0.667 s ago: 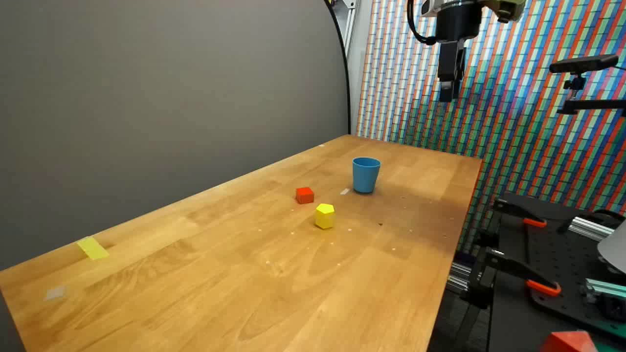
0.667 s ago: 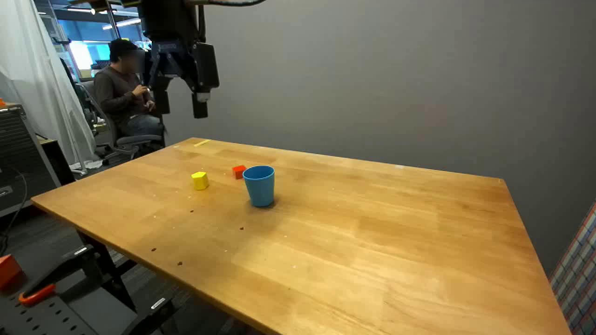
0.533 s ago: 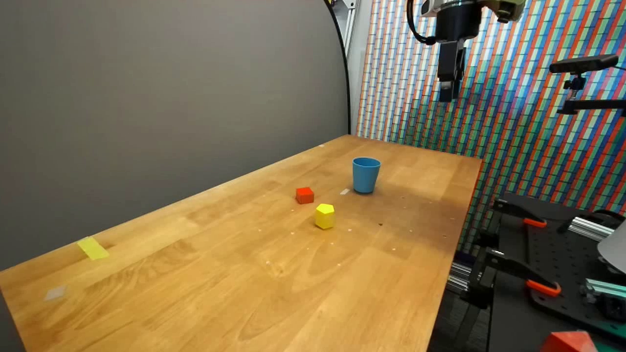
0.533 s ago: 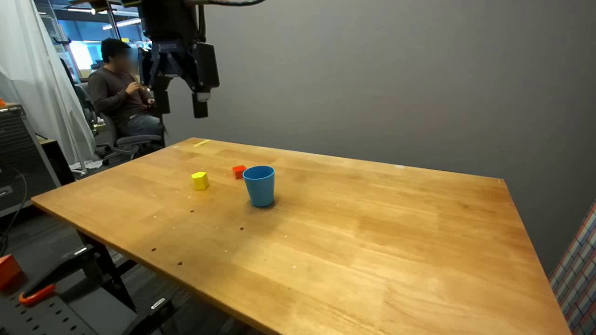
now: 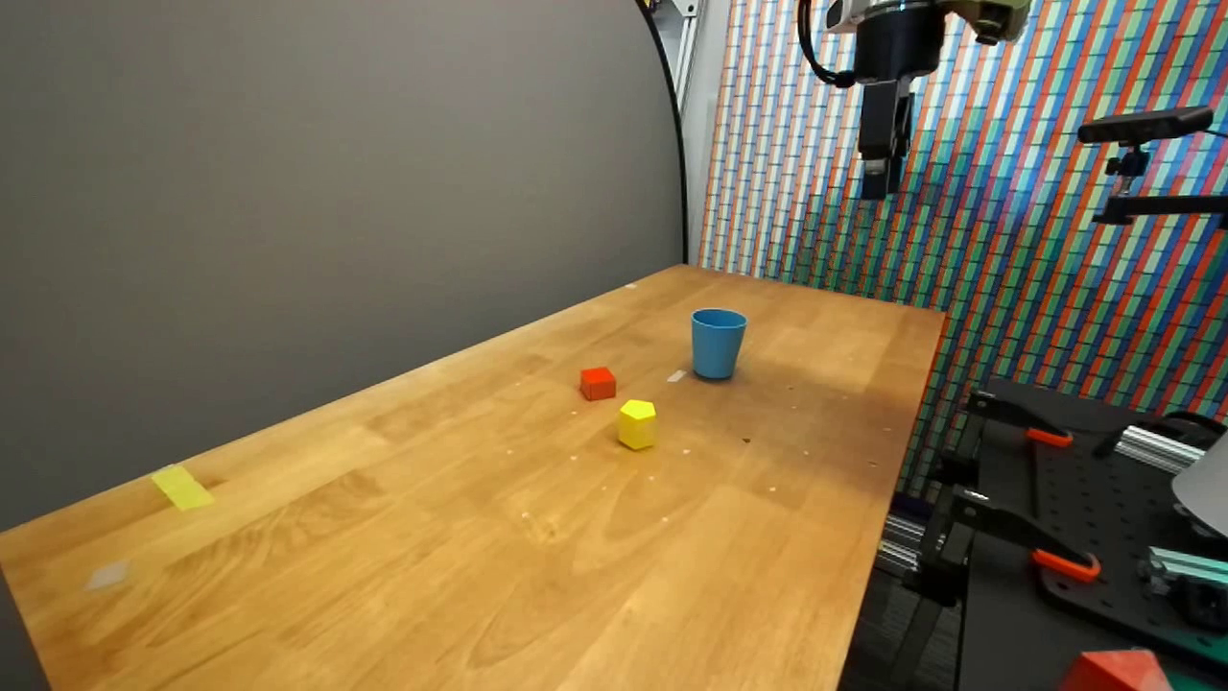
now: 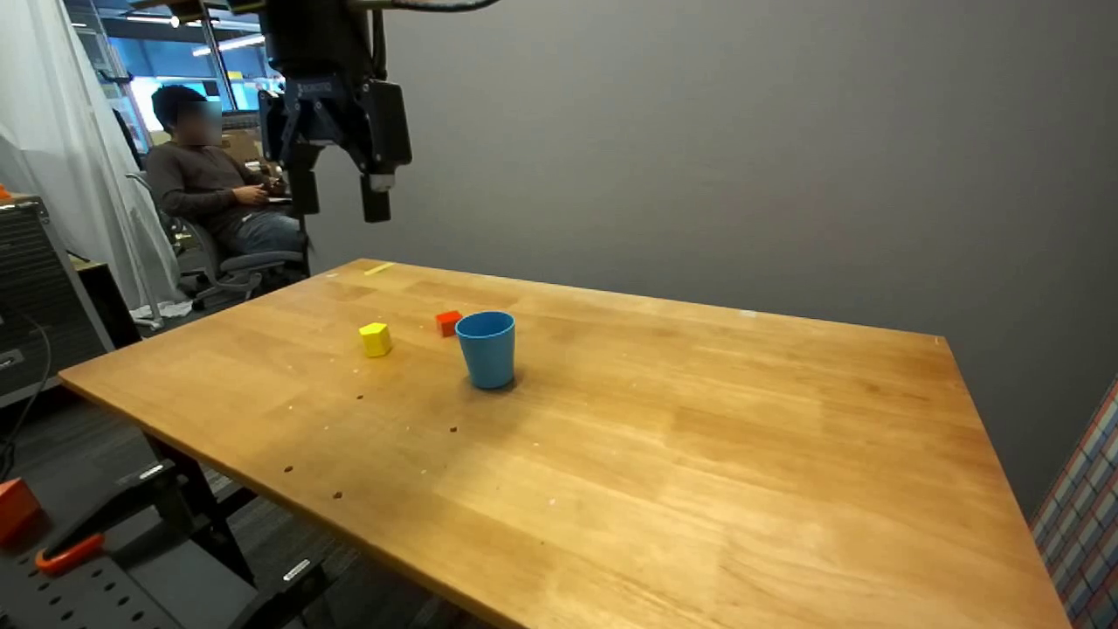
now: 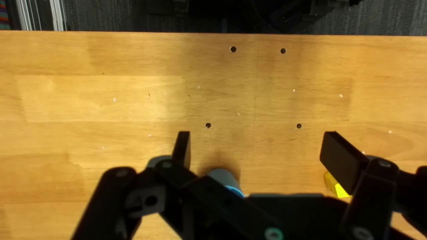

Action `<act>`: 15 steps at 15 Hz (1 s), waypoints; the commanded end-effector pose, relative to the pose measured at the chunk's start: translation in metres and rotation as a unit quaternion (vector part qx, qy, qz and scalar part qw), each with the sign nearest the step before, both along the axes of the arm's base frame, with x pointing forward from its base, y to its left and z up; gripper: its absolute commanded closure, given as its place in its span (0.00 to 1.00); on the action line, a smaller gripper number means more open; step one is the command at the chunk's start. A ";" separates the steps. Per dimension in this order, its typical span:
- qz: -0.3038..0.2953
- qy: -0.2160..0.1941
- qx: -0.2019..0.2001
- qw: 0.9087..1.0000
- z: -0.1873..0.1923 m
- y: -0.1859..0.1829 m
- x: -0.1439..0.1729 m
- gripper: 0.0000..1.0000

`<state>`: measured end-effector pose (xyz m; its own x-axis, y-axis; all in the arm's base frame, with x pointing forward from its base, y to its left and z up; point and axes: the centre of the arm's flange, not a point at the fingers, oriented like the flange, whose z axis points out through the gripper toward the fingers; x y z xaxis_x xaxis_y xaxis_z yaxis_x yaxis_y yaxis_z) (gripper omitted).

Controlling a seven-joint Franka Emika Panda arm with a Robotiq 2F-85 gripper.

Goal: Put the yellow block in the cup

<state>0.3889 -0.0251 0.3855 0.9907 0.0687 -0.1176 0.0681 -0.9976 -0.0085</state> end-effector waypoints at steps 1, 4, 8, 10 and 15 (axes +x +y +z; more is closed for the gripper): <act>0.020 0.019 -0.013 1.000 -0.001 0.017 0.033 0.00; 0.073 0.063 -0.041 0.994 -0.019 0.066 0.087 0.00; 0.159 0.113 -0.060 0.979 -0.052 0.134 0.136 0.00; 0.195 0.116 -0.050 0.973 -0.075 0.162 0.161 0.00; 0.247 0.118 -0.003 0.962 -0.141 0.217 0.224 0.00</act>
